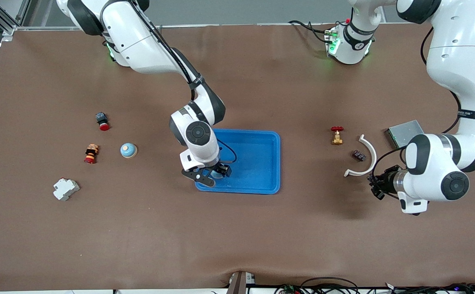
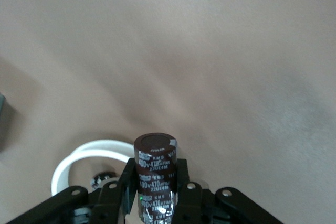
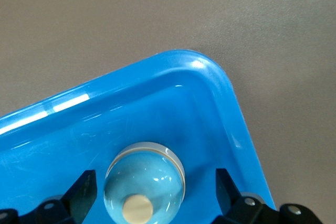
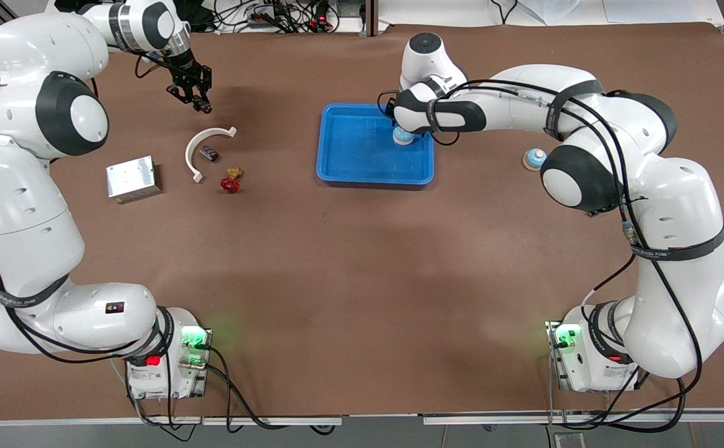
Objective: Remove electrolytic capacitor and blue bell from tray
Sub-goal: 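Grasp the bell with the right gripper while the left gripper moves the capacitor, then carry the bell beside the buttons while the left gripper sets the capacitor down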
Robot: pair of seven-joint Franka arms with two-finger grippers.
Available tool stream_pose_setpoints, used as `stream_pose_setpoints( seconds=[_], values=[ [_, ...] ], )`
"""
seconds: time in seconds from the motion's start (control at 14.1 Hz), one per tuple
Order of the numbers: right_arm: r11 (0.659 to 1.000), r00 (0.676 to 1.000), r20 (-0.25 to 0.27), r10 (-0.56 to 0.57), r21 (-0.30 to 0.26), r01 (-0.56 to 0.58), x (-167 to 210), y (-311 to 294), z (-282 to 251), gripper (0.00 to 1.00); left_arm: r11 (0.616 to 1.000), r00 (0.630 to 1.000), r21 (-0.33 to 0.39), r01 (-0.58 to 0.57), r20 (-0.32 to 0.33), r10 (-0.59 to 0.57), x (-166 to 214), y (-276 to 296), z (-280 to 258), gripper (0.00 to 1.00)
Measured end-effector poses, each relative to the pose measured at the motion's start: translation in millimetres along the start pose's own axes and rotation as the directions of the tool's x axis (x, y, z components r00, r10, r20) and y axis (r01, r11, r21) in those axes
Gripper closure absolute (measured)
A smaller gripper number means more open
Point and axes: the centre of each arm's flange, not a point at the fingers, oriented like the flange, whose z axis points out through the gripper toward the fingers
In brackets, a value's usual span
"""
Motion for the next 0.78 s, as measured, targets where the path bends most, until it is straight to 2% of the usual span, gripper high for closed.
stream_pose_setpoints(
  seconds=[0.35,0.5,0.57,0.71,0.78],
  values=[
    [1.0,1.0,-0.001,0.004,0.0,-0.004,0.5,-2.4,4.0,0.0,1.0,1.0,0.001,-0.023,0.012,0.023,17.7,-17.5,2.1,0.67],
    [1.0,1.0,-0.001,0.013,0.0,-0.013,0.5,-2.9,5.6,0.17,1.0,0.999,0.012,-0.027,0.024,0.027,19.1,-22.7,9.6,0.67],
    [1.0,1.0,-0.001,0.013,0.0,-0.013,0.5,-3.2,5.8,0.17,0.999,0.999,0.017,-0.03,0.029,0.03,18.6,-24.2,13.2,0.67],
    [1.0,1.0,-0.005,0.014,0.006,-0.014,1.5,-5.5,2.4,0.36,0.999,0.999,0.022,-0.034,0.033,0.034,17.7,-25.1,16.3,0.67],
    [1.0,1.0,-0.005,0.015,0.005,-0.015,1.7,-5.8,2.0,0.37,0.999,0.999,0.023,-0.036,0.033,0.035,18.1,-25.6,16.6,0.67]
  ],
)
